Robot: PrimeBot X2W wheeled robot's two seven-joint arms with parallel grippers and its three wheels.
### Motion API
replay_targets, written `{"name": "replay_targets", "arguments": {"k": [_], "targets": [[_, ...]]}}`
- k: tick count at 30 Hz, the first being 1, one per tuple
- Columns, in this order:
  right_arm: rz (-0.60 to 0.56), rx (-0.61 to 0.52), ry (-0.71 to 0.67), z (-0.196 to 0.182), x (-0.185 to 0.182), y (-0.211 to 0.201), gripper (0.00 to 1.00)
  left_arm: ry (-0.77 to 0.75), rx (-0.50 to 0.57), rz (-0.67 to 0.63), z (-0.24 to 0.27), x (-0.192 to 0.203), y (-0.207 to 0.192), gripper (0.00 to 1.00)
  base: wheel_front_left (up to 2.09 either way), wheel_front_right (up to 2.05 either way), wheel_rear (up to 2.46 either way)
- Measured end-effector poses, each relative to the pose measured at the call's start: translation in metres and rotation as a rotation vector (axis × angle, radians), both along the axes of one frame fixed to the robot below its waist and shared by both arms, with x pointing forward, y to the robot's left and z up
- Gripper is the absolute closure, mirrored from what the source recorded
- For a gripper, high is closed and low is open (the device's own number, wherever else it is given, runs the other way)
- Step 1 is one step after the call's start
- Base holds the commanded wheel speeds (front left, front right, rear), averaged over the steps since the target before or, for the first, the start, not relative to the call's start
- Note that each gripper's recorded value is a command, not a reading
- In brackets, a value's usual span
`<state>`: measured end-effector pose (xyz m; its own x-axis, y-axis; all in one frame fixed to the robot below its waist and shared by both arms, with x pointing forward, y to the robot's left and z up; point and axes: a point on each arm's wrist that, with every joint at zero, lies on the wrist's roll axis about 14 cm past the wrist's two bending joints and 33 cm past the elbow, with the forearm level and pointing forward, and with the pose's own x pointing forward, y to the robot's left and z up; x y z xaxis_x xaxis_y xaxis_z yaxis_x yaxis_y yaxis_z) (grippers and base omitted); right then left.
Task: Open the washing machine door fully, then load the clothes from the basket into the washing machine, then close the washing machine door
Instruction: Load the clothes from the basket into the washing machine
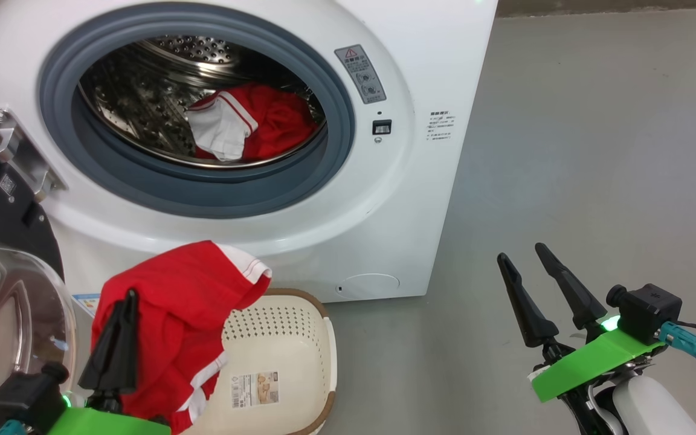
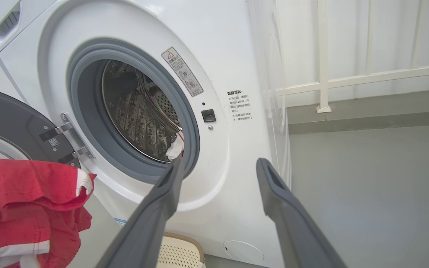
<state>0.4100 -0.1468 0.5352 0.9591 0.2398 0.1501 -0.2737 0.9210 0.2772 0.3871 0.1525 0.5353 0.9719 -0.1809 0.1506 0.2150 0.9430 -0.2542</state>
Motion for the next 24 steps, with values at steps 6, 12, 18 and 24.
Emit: {"name": "replay_targets", "arguments": {"k": [6,12,18,24], "targets": [[-0.003,0.003,0.008,-0.0027,0.0007,-0.0013,0.00,-0.007,-0.003,-0.004,0.0021,0.0012,-0.0017,1.00,0.00,0.00,0.00],[-0.007,0.004,0.013,-0.0045,0.0015,-0.0029,0.00,-0.001,-0.004,-0.001,0.0004,0.0027,-0.0018,1.00,0.00,0.00,0.00],[-0.011,0.005,0.018,-0.0065,0.0029,-0.0041,0.00,0.006,-0.004,0.000,-0.0023,0.0038,-0.0015,1.00,0.00,0.00,0.00],[-0.009,0.006,0.023,-0.0086,0.0043,-0.0032,0.00,0.012,-0.006,0.005,-0.0044,0.0045,0.0000,1.00,0.00,0.00,0.00]]}}
